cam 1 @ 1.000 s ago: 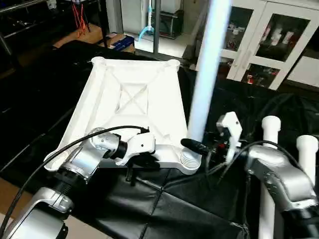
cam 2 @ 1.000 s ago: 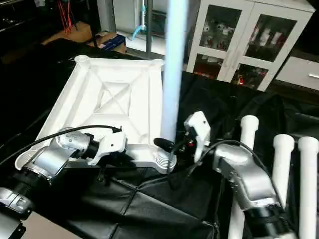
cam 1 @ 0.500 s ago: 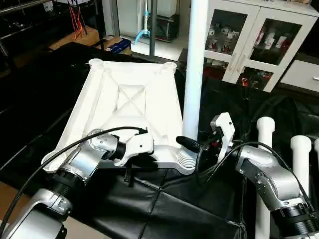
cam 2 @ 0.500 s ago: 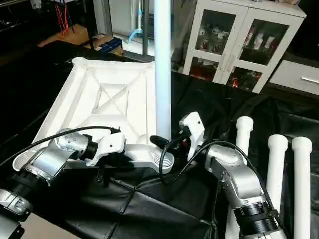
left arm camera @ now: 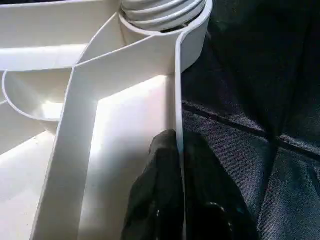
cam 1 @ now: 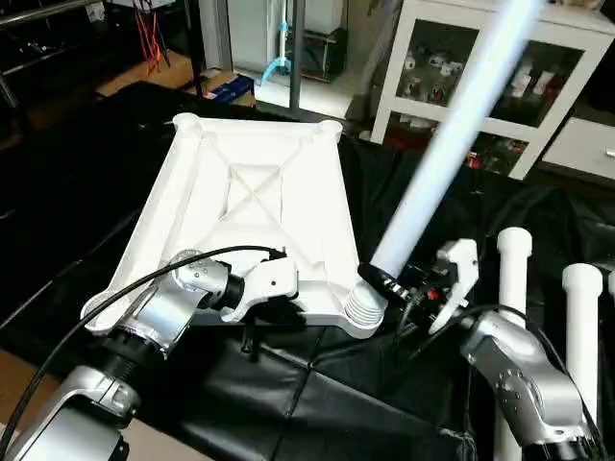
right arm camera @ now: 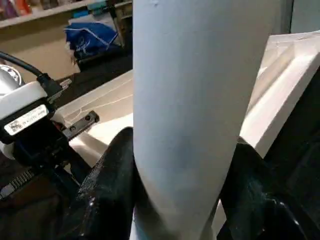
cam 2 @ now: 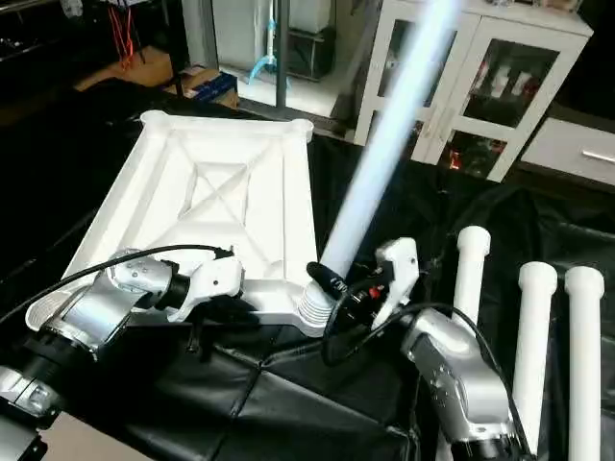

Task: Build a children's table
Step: Insert table leg to table base

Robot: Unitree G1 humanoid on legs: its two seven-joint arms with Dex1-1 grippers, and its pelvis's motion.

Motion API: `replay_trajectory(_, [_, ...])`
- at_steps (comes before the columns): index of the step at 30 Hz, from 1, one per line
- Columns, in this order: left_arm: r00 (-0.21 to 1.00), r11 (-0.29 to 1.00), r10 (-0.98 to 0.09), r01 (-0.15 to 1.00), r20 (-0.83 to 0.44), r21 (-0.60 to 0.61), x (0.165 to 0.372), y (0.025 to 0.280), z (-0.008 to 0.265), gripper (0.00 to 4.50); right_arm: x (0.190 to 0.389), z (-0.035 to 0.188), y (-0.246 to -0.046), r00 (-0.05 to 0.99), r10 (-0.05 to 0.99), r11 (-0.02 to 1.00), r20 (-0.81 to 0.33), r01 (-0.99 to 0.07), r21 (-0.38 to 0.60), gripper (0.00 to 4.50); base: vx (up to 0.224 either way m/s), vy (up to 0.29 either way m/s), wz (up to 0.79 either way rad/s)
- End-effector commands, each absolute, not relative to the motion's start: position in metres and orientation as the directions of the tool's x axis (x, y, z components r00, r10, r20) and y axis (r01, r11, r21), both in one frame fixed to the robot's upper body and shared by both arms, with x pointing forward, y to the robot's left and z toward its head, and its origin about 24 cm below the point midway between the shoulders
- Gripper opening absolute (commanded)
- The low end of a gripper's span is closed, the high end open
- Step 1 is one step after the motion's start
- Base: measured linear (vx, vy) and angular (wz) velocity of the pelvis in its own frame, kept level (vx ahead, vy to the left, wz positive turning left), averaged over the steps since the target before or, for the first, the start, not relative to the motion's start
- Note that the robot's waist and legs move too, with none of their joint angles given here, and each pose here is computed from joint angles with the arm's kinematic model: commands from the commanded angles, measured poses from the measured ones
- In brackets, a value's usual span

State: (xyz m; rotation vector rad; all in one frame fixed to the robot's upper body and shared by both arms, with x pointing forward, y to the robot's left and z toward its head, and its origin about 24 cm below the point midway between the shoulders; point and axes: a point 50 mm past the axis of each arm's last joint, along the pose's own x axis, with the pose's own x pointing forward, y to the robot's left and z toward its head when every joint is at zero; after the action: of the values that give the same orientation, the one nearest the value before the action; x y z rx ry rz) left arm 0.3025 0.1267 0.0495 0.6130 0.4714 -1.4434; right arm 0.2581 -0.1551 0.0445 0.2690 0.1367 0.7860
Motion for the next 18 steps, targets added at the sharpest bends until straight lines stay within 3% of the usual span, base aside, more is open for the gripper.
replay_trajectory(1, [0.108, 0.055, -0.751, 0.993, -0.651, 0.102, 0.303, 0.137, 0.048, 0.01, 0.239, 0.000, -0.184, 0.764, 0.589, 0.802, -0.264, -0.511, 0.309, 1.85, 0.000, 0.000, 0.00])
replay_trajectory(4, [0.111, 0.058, -0.751, 0.993, -0.651, 0.102, 0.302, 0.137, 0.048, 0.01, 0.237, 0.004, -0.181, 0.773, 0.588, 0.807, -0.237, -0.542, 0.232, 1.85, 0.000, 0.000, 0.00])
replay_trajectory(12, [0.114, 0.066, -0.750, 0.993, -0.652, 0.099, 0.300, 0.138, 0.047, 0.01, 0.223, 0.002, -0.173, 0.768, 0.610, 0.790, -0.194, -0.573, 0.219, 1.85, 0.000, 0.000, 0.00])
replay_trajectory(18, [0.118, 0.071, -0.747, 0.993, -0.655, 0.097, 0.300, 0.140, 0.047, 0.01, 0.217, 0.000, -0.167, 0.747, 0.633, 0.774, -0.205, -0.613, 0.156, 1.85, 0.000, 0.000, 0.00])
